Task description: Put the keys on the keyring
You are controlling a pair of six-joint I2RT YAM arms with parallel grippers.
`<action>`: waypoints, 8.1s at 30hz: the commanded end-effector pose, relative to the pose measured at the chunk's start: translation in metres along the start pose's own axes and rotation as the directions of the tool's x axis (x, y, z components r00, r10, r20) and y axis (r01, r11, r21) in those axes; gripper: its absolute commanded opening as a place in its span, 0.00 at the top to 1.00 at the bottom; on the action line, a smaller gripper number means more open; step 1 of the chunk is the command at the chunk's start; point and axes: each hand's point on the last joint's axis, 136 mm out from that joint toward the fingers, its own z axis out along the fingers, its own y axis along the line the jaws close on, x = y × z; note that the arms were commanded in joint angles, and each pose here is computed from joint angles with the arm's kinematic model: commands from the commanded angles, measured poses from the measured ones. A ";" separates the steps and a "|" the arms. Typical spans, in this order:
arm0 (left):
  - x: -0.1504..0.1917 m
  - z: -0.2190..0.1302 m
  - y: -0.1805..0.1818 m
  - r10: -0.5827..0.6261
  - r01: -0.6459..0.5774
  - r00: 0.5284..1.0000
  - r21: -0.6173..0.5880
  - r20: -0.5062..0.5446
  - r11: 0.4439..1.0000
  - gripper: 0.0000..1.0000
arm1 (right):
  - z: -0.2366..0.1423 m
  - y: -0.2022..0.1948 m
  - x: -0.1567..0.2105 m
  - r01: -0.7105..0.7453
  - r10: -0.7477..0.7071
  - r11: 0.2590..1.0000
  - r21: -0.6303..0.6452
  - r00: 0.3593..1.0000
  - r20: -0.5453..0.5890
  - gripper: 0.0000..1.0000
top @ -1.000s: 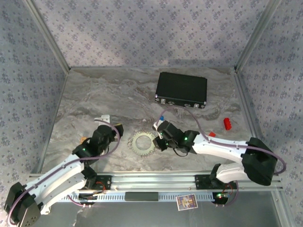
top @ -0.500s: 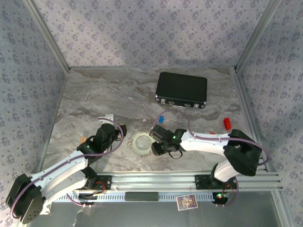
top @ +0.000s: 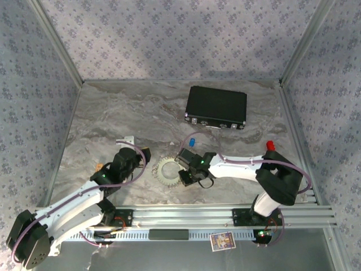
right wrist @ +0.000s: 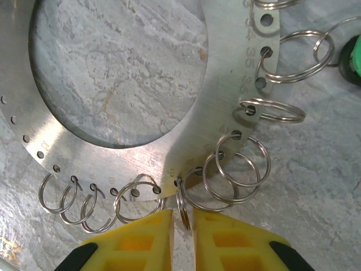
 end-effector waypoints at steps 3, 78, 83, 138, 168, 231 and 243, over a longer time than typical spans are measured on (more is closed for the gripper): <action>-0.007 -0.001 0.001 -0.020 0.020 0.999 -0.004 0.025 1.000 0.38 | 0.002 0.003 -0.008 0.003 -0.003 1.000 -0.007 1.000 0.007 0.83; 0.062 -0.082 -0.164 0.563 -0.665 0.688 0.708 0.458 0.237 0.80 | -0.132 0.073 -0.046 0.911 -0.717 0.409 0.046 0.290 0.633 1.00; 0.061 -0.084 -0.161 0.561 -0.669 0.688 0.702 0.460 0.244 0.80 | -0.130 0.068 -0.048 0.906 -0.736 0.419 0.060 0.300 0.607 1.00; 0.049 -0.088 -0.167 0.646 -0.643 0.671 0.719 0.364 0.262 1.00 | -0.132 0.067 -0.042 0.937 -0.811 0.336 0.095 0.237 0.534 0.76; 0.029 -0.090 -0.171 0.571 -0.650 0.714 0.687 0.406 0.324 0.90 | -0.118 0.070 -0.029 0.959 -0.810 0.284 0.011 0.234 0.538 1.00; 0.037 -0.092 -0.158 0.537 -0.693 0.692 0.650 0.481 0.311 1.00 | -0.136 0.045 -0.044 0.906 -0.747 0.422 0.044 0.320 0.582 0.68; 0.018 -0.102 -0.164 0.778 -0.633 0.585 0.729 0.229 0.261 1.00 | -0.169 0.034 -0.053 0.894 -0.800 0.398 0.207 0.227 0.555 0.73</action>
